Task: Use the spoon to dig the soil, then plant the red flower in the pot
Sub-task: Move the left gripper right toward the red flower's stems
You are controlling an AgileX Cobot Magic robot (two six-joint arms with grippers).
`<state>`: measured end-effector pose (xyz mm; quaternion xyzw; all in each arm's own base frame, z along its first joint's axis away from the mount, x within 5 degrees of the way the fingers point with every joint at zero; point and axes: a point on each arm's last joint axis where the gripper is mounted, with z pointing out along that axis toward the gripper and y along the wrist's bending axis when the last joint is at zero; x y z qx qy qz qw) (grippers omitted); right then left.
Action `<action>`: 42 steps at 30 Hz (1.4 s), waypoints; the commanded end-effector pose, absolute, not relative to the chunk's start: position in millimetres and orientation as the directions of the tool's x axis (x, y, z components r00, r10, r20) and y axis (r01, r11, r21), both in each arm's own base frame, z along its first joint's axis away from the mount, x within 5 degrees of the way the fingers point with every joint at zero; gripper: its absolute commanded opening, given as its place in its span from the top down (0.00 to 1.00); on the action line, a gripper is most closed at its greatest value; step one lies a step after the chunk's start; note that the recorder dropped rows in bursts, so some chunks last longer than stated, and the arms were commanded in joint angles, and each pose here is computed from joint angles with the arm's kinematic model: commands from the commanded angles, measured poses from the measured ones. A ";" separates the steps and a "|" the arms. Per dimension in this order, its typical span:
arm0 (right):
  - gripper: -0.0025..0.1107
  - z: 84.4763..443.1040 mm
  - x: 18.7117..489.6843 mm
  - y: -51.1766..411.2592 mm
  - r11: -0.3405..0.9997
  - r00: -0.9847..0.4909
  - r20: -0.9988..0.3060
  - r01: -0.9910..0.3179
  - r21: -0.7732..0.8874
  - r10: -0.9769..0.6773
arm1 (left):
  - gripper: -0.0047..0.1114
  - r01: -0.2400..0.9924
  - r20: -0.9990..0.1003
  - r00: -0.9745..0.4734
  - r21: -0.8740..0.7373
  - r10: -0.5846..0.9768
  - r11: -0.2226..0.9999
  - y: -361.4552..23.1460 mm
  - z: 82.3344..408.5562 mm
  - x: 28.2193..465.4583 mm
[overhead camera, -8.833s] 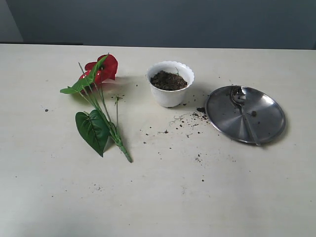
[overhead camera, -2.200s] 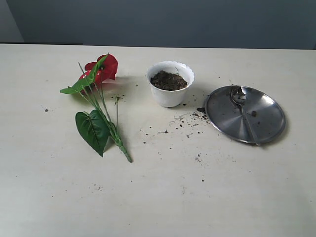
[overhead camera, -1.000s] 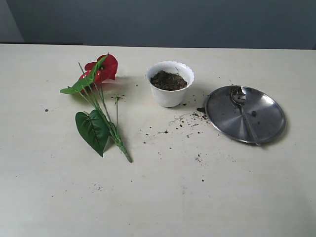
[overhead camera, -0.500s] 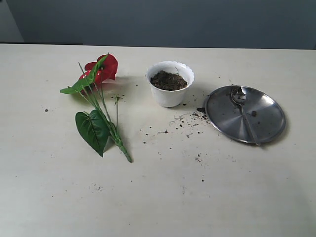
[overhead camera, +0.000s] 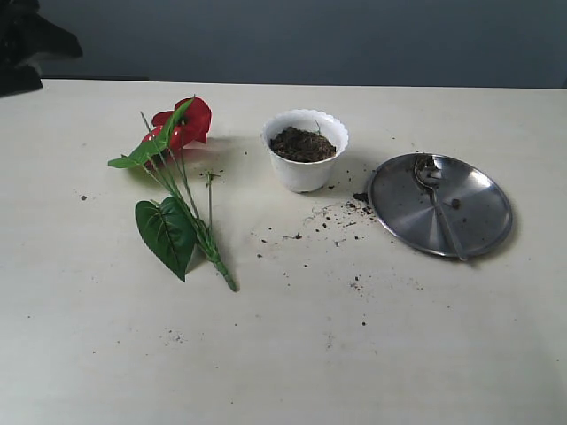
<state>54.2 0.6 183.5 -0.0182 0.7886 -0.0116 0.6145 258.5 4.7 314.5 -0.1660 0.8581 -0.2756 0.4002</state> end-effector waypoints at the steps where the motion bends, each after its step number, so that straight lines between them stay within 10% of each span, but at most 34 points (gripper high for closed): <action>1: 0.98 184.4 54.0 0.4 0.999 -0.229 -0.972 -0.010 -0.042 -0.044 | 0.38 -0.103 -0.517 -0.684 -0.630 -0.515 0.770 4.7 294.8 272.6; 23: 0.98 184.0 53.9 0.5 0.999 -0.233 -0.972 -0.011 -0.038 -0.039 | 0.38 -0.355 -0.208 -0.756 -0.667 -0.621 0.655 -9.8 195.2 324.0; 38: 0.98 184.4 54.0 0.5 0.999 -0.229 -0.973 -0.011 -0.038 -0.039 | 0.38 -0.349 -0.240 -0.707 -0.699 -0.665 0.624 -7.8 197.7 331.7; 42: 0.98 184.4 54.0 0.5 0.999 -0.229 -0.973 -0.011 -0.038 -0.039 | 0.21 -0.308 -0.271 -0.740 -0.677 -0.616 0.669 -8.4 196.3 330.4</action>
